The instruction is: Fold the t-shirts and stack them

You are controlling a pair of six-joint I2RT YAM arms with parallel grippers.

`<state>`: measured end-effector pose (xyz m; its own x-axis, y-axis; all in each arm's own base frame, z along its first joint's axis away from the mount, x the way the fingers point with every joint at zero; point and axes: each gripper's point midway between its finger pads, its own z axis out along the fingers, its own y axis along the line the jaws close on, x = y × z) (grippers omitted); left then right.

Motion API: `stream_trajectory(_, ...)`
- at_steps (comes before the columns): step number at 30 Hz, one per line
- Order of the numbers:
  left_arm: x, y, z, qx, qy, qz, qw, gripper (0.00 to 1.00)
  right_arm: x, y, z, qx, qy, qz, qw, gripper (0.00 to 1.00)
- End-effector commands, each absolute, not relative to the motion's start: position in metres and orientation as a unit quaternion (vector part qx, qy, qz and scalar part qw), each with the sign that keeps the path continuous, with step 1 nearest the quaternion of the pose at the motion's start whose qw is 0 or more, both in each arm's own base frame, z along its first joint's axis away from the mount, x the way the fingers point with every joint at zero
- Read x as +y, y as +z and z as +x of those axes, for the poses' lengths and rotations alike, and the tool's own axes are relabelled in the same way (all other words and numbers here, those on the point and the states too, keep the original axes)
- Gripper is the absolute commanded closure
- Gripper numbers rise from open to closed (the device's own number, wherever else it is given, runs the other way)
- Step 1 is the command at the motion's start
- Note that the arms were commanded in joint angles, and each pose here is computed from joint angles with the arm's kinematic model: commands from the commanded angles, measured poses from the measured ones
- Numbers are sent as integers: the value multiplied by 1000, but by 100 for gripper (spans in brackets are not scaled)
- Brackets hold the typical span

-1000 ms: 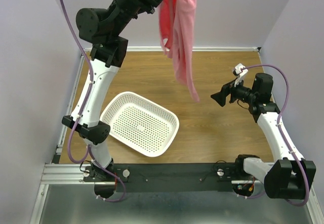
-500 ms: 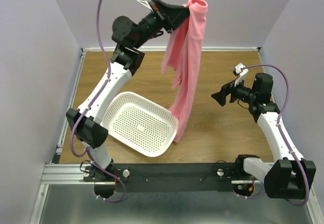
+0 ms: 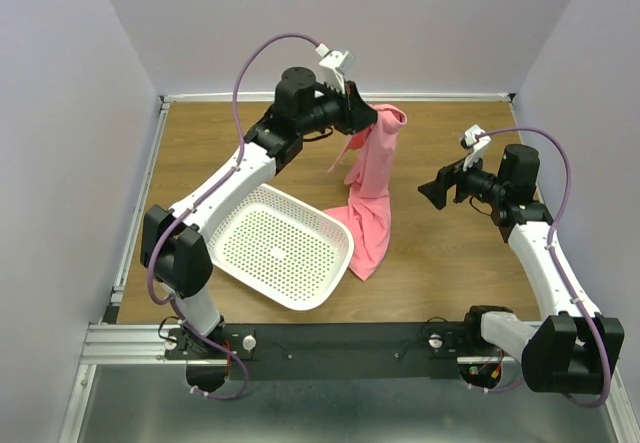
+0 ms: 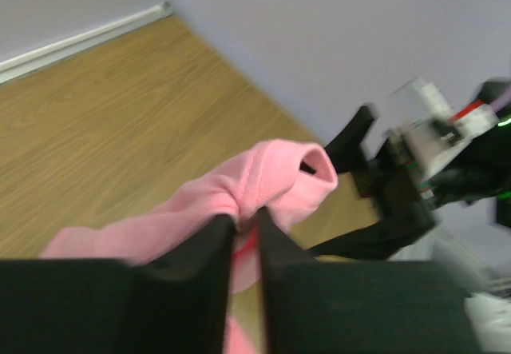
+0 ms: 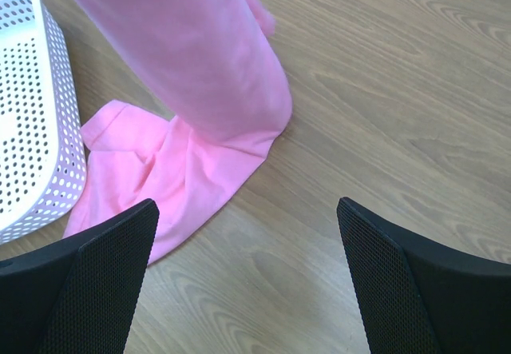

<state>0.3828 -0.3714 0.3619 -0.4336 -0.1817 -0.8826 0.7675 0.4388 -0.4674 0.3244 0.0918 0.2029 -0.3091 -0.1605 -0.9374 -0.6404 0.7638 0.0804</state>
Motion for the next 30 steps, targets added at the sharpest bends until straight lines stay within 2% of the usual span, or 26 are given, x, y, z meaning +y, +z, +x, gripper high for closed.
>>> stream_trajectory(1,-342,338,379,744,-332,241,527,56,88,210,329,776,213,-260,534,0)
stream_trajectory(2,-325,321,386,772,-265,214,537,50,88,209,329,777,214,-260,533,0)
stream_trajectory(4,-296,333,383,771,-215,189,569,35,89,208,329,777,216,-260,531,0)
stream_trajectory(6,-270,325,381,776,-170,164,586,22,89,207,328,777,219,-261,530,0)
stream_trajectory(7,-258,340,372,765,-171,152,602,8,90,206,328,778,220,-260,528,0)
stream_trajectory(8,-252,342,367,763,-168,146,607,4,90,206,328,777,221,-261,528,0)
stream_trajectory(11,-234,335,349,763,-178,119,610,3,98,203,321,771,245,-276,518,0)
stream_trajectory(14,-209,325,332,771,-201,46,603,2,126,199,290,733,321,-352,485,0)
stream_trajectory(15,-201,306,327,781,-201,31,590,2,135,201,282,716,338,-377,481,0)
stream_trajectory(16,-192,317,316,769,-228,-5,597,2,143,203,273,702,362,-390,473,0)
stream_trajectory(18,-173,297,308,774,-223,-44,591,2,162,199,263,687,373,-421,460,0)
stream_trajectory(22,-134,318,281,735,-210,-62,642,2,201,180,273,711,351,-453,408,3)
stream_trajectory(23,-128,320,276,726,-198,-49,657,2,228,197,274,692,347,-482,410,4)
stream_trajectory(25,-113,347,258,679,-215,-48,700,2,252,193,298,720,298,-486,396,4)
stream_trajectory(27,-104,344,247,660,-210,-42,720,2,292,182,295,726,279,-506,373,5)
stream_trajectory(30,-78,355,221,611,-222,-70,757,2,325,146,318,763,201,-507,348,5)
